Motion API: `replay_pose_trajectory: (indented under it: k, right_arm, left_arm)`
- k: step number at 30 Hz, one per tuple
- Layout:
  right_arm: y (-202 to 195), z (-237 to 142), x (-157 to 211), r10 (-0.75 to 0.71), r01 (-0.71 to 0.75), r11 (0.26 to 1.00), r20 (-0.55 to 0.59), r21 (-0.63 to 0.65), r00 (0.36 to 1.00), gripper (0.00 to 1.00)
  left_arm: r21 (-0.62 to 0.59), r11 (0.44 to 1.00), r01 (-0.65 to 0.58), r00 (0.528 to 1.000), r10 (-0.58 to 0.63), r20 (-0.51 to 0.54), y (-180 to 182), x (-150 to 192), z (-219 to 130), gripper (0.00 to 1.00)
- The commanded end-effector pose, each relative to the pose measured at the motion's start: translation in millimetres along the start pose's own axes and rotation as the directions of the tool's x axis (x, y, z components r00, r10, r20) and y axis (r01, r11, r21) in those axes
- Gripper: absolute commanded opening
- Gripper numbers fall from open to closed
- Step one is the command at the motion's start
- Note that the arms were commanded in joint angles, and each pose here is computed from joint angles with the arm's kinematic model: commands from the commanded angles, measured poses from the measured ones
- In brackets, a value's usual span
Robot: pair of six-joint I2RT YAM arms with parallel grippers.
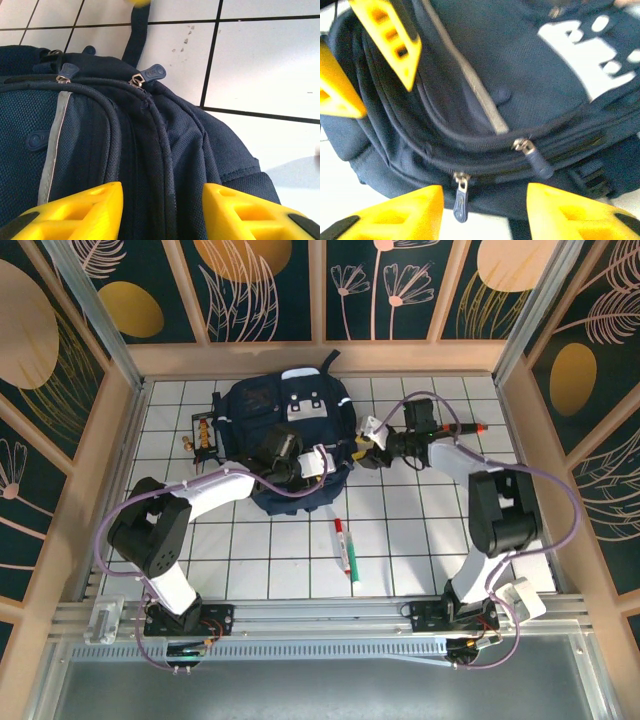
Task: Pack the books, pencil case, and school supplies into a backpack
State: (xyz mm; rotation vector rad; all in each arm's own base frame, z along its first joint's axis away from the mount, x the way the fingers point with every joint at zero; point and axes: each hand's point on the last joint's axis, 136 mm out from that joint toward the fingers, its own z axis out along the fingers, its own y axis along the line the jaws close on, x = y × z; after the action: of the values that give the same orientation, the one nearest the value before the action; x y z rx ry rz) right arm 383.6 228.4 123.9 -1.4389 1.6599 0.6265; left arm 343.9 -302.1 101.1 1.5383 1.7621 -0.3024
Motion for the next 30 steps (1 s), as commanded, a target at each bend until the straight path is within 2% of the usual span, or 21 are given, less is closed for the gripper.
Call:
replay_pose_trajectory:
  k: [1, 3, 11, 21, 24, 25, 27, 28, 30]
  right_arm:
    - [10, 18, 43, 0.098, -0.104, 0.994, -0.13, -0.041, 0.987, 0.51]
    - [12, 23, 56, 0.111, -0.117, 0.993, -0.148, -0.032, 0.983, 0.52]
    - [14, 38, 52, 0.093, -0.107, 0.99, -0.145, -0.089, 0.985, 0.5]
    - [24, 53, 54, 0.041, -0.068, 0.989, -0.2, -0.13, 0.979, 0.42]
    - [29, 59, 58, 0.02, -0.053, 0.989, -0.23, -0.138, 0.973, 0.31]
    - [30, 61, 59, 0.015, -0.05, 0.989, -0.237, -0.139, 0.971, 0.25]
    - [30, 61, 61, 0.023, -0.057, 0.989, -0.245, -0.134, 0.969, 0.05]
    - [30, 61, 60, 0.026, -0.061, 0.989, -0.247, -0.132, 0.969, 0.0]
    - [28, 55, 53, 0.041, -0.069, 0.991, -0.232, -0.114, 0.972, 0.0]
  left_arm:
    - [-0.023, 0.999, -0.027, 0.999, 0.027, 0.018, 3, -2, -5, 0.46]
    - [-0.028, 0.999, -0.025, 1.0, 0.025, 0.015, 2, 1, -5, 0.46]
    - [-0.019, 1.0, -0.018, 1.0, 0.019, 0.018, -1, 4, -3, 0.46]
    - [-0.04, 0.999, -0.023, 0.999, 0.025, 0.049, 1, -3, -10, 0.46]
    - [-0.034, 0.999, -0.005, 0.998, 0.007, 0.056, -4, 0, -10, 0.46]
    - [-0.038, 0.999, 0.001, 0.998, 0.001, 0.063, -3, -2, -12, 0.46]
    - [-0.064, 0.997, 0.045, 0.995, -0.04, 0.09, 3, -9, -18, 0.46]
    - [-0.084, 0.993, 0.079, 0.992, -0.071, 0.103, 7, -12, -22, 0.46]
    - [-0.166, 0.962, 0.218, 0.969, -0.194, 0.151, 25, -22, -39, 0.47]
